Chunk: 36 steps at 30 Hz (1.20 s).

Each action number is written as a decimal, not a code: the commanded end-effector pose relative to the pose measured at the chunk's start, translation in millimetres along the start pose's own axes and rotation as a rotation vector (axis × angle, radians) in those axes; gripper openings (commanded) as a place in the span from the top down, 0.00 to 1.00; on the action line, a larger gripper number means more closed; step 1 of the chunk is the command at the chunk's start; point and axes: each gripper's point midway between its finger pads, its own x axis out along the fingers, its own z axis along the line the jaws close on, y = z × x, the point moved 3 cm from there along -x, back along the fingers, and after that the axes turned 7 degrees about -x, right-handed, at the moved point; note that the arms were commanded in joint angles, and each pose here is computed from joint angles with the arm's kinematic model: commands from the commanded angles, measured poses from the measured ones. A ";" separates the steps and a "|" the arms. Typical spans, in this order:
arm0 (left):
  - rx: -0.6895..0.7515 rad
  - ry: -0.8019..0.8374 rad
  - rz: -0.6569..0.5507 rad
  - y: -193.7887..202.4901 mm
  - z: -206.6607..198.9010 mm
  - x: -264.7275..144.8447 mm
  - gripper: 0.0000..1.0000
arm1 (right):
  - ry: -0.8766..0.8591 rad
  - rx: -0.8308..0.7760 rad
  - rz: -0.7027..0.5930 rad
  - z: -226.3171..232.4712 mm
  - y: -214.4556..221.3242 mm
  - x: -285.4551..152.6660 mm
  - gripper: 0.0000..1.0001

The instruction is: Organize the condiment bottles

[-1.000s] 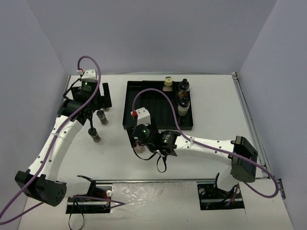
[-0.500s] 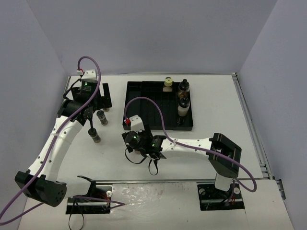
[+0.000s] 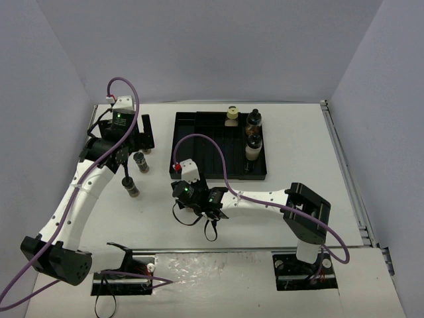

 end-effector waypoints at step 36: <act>-0.030 0.030 -0.073 -17.7 -5.4 -6.7 0.07 | 0.294 0.273 -0.328 -168.7 -242.5 12.6 1.00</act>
